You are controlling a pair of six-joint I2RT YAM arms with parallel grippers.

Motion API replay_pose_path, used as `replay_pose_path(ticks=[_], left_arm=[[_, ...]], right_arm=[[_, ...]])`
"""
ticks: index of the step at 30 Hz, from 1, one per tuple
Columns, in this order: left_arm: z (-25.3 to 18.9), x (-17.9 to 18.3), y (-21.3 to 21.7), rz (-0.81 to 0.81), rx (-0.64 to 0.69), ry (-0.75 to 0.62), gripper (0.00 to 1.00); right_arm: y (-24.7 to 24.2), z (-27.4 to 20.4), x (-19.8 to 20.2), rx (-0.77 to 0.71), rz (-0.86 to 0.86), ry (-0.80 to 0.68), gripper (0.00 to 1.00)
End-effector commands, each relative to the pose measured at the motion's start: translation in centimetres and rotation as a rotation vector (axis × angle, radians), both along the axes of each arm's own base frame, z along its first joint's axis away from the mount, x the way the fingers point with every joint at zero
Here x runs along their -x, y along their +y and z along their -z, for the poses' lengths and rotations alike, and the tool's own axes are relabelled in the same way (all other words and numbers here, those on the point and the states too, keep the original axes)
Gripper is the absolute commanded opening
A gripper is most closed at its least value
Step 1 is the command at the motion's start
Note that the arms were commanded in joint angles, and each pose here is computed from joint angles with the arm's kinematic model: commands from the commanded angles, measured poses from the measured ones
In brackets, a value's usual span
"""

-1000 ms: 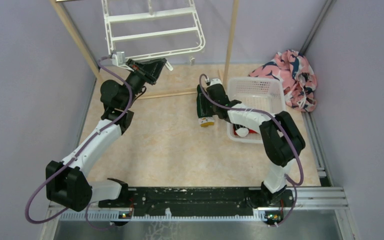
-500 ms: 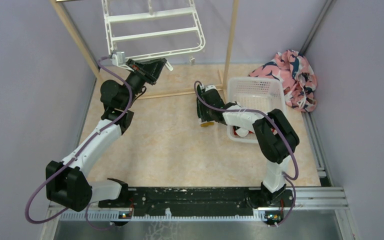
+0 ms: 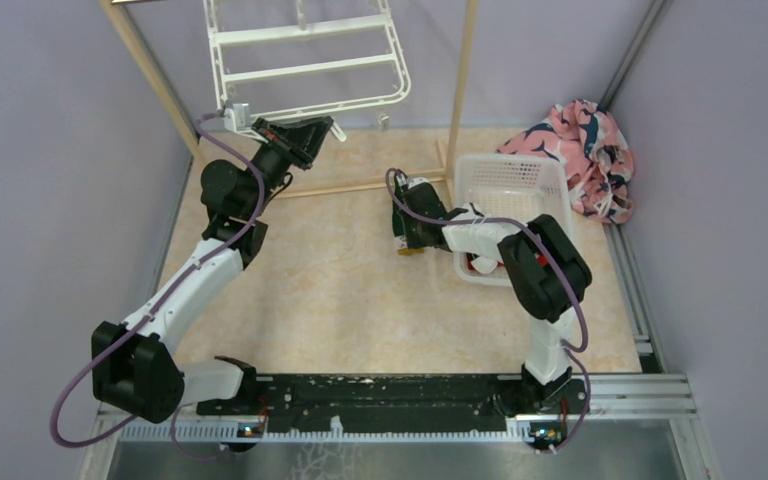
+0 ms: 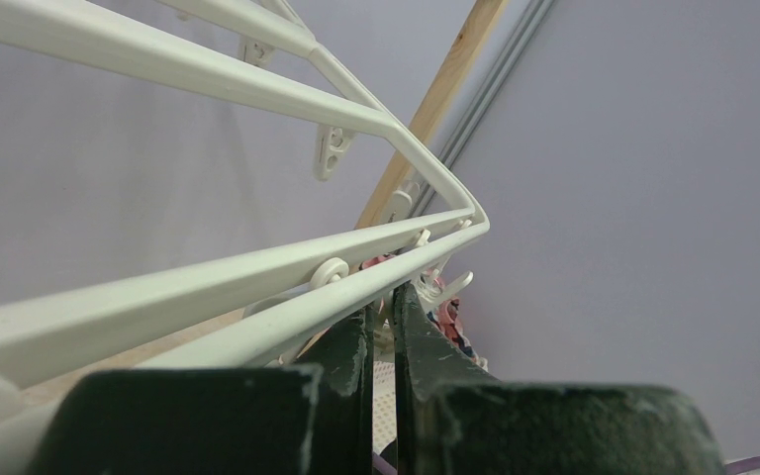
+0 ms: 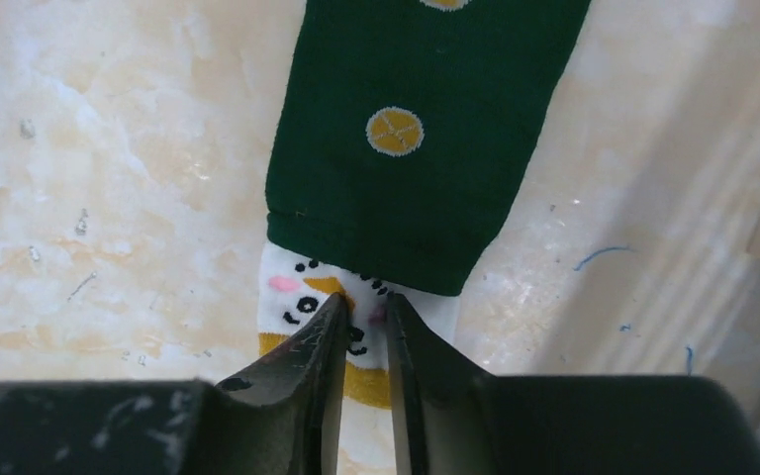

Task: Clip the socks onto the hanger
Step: Pick up the sock at the center of the board.

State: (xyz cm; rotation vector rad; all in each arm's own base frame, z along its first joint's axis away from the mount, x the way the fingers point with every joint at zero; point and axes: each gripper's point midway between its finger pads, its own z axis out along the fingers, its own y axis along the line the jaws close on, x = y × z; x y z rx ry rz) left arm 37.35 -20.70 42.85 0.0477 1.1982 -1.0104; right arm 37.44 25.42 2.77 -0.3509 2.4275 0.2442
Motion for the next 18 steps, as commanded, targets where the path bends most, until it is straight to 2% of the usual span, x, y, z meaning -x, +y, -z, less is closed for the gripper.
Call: replay_pose_path(ticks=[1,2,3,6,14,18], left_arm=[[-1.8,0.9,0.1,0.007,0.021,-0.041,0.00],[-1.7,0.8,0.1,0.008,0.021,-0.039,0.00],[-1.7,0.8,0.1,0.009,0.022,-0.040,0.00],[-1.8,0.9,0.1,0.010,0.022,-0.040,0.00],[-1.8,0.8,0.0,0.010,0.022,-0.039,0.00],[-1.8,0.8,0.2,-0.002,0.018,-0.039,0.00]], right_arm=[[1.6,0.4,1.0,-0.064,-0.060,0.027,0.13],[1.8,0.6,1.2,-0.073,-0.070,0.036,0.04],[2.1,0.6,1.3,-0.082,-0.075,0.039,0.00],[3.1,0.2,1.6,-0.104,-0.098,0.035,0.00],[8.5,-4.7,2.7,-0.398,-0.211,0.032,0.00],[9.2,-7.4,3.1,-0.478,-0.239,0.010,0.00]])
